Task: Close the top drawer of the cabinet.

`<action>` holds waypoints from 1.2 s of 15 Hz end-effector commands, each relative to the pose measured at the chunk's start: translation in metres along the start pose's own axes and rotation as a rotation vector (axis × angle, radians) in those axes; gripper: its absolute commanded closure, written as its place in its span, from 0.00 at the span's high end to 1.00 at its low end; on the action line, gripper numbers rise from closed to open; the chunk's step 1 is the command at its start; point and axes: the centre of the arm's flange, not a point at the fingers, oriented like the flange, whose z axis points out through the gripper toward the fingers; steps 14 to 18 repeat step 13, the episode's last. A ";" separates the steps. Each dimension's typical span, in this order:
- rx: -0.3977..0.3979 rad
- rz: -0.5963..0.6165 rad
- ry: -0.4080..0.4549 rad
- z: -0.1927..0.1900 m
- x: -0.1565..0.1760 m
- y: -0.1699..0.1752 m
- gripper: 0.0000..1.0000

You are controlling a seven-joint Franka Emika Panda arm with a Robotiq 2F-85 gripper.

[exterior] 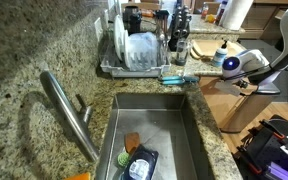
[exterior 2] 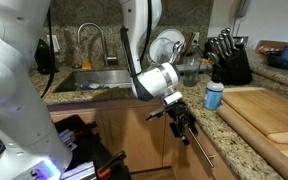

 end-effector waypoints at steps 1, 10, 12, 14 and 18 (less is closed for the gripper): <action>0.040 -0.116 -0.119 -0.024 -0.015 0.007 1.00; 0.113 -0.292 -0.111 -0.019 -0.034 0.008 1.00; 0.111 -0.294 -0.111 -0.018 -0.034 0.009 1.00; 0.112 -0.295 -0.111 -0.018 -0.034 0.009 1.00; 0.112 -0.295 -0.111 -0.018 -0.034 0.009 1.00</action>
